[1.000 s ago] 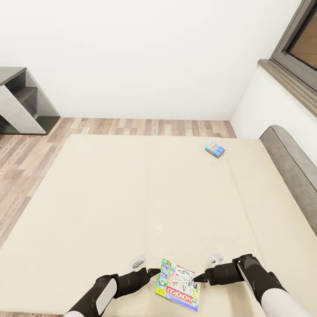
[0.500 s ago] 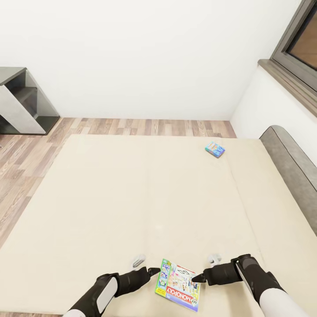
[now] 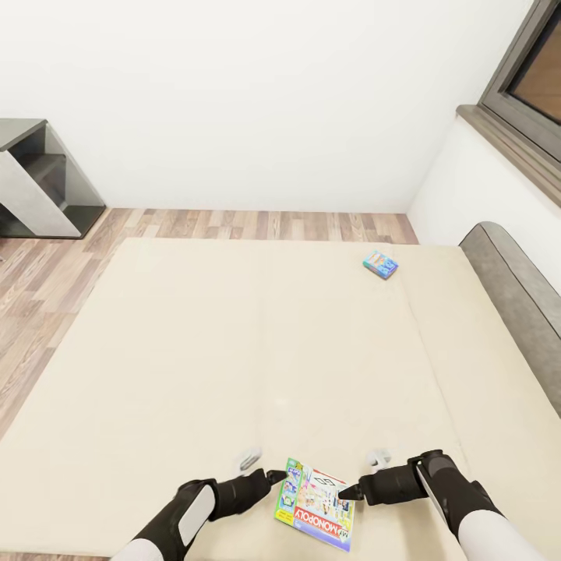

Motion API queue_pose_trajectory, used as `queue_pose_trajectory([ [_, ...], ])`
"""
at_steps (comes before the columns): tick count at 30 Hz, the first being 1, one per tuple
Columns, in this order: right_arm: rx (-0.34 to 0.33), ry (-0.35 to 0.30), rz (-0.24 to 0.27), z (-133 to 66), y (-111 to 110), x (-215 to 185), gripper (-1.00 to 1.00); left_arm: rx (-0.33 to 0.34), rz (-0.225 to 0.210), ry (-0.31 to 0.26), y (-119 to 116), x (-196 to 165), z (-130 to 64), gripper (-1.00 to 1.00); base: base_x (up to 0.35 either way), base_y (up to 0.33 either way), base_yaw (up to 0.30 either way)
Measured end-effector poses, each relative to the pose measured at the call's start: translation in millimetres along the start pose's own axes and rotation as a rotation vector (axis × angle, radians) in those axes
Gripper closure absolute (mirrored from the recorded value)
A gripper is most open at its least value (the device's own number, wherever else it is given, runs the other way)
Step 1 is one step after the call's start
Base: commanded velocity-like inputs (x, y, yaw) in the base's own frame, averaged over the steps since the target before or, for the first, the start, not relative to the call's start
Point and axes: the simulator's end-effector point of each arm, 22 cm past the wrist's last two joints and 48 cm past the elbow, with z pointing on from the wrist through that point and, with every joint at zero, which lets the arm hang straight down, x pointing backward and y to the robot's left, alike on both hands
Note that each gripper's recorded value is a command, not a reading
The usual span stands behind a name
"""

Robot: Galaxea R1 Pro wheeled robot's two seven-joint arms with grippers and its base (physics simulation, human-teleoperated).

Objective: Put all the toys in the child's room - the three board games (two on the bed and one on the table), the two jigsaw puzzles on the table, and the tennis ball on the table - inside the toy box on the table in the child's room.

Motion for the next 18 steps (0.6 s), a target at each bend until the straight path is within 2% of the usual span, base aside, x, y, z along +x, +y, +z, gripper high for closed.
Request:
queue_pose_trajectory([
  [5,0.0,0.0,0.0,0.1,0.2,0.0,-1.0,-0.007,-0.022,0.011,-1.5,2.2,4.3,-1.0,0.0,0.0,0.0],
  [18,-0.001,-0.001,0.0,0.2,0.5,-0.4,-1.0,-0.011,-0.038,0.021,-5.3,5.6,8.9,-1.0,0.0,0.0,0.0],
])
